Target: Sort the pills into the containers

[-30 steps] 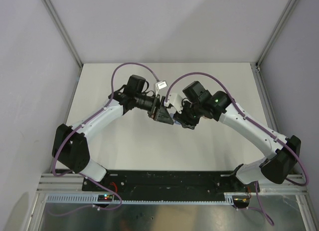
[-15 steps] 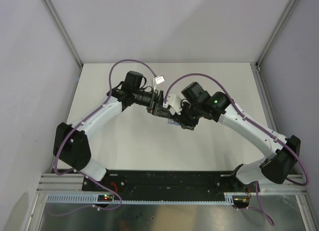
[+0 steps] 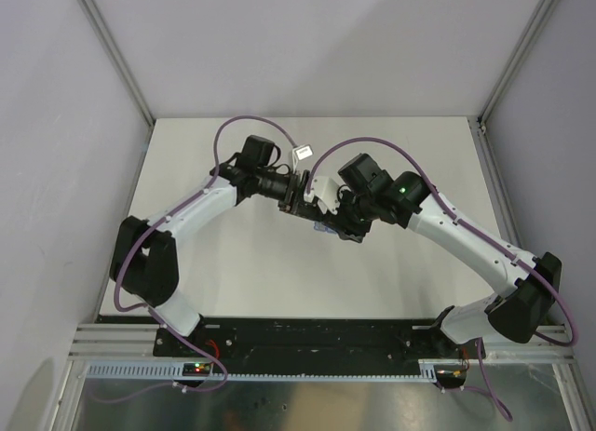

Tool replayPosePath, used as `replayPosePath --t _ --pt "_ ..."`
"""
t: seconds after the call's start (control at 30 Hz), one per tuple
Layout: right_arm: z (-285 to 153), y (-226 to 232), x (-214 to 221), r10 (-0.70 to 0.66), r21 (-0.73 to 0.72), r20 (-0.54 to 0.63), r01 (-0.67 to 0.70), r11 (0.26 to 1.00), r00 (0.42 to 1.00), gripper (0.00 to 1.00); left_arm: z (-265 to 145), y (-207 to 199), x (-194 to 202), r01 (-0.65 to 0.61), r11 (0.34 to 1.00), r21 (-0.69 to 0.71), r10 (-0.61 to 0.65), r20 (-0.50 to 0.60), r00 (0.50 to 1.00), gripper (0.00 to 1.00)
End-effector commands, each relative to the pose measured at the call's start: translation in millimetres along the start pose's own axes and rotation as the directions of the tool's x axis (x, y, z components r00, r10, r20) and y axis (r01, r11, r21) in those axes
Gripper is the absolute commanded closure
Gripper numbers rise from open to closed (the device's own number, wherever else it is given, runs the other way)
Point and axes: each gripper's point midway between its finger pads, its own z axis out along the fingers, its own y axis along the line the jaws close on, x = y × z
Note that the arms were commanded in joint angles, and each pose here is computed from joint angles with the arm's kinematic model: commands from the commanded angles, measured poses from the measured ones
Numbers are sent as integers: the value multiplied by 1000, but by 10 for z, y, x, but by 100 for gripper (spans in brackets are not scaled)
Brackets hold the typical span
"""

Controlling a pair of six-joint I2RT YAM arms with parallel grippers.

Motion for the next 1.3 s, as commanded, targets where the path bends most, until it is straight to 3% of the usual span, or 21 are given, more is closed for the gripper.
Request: replayPosePath --t 0.0,0.57,1.07,1.27 --pt "-46 -91 -120 -13 42 41 11 999 999 98 45 -147 14 -46 998 49 47 -13 999 27" --pt "-60 -153 -100 0 62 40 -3 998 999 99 56 -189 76 -59 996 65 61 -25 998 45" --pt "-56 -203 -103 10 84 40 -14 996 999 99 83 -206 105 -50 995 81 53 -38 998 72" --pt "-46 -202 -103 12 82 39 -16 996 999 100 89 -203 106 -48 996 78 51 -36 998 73"
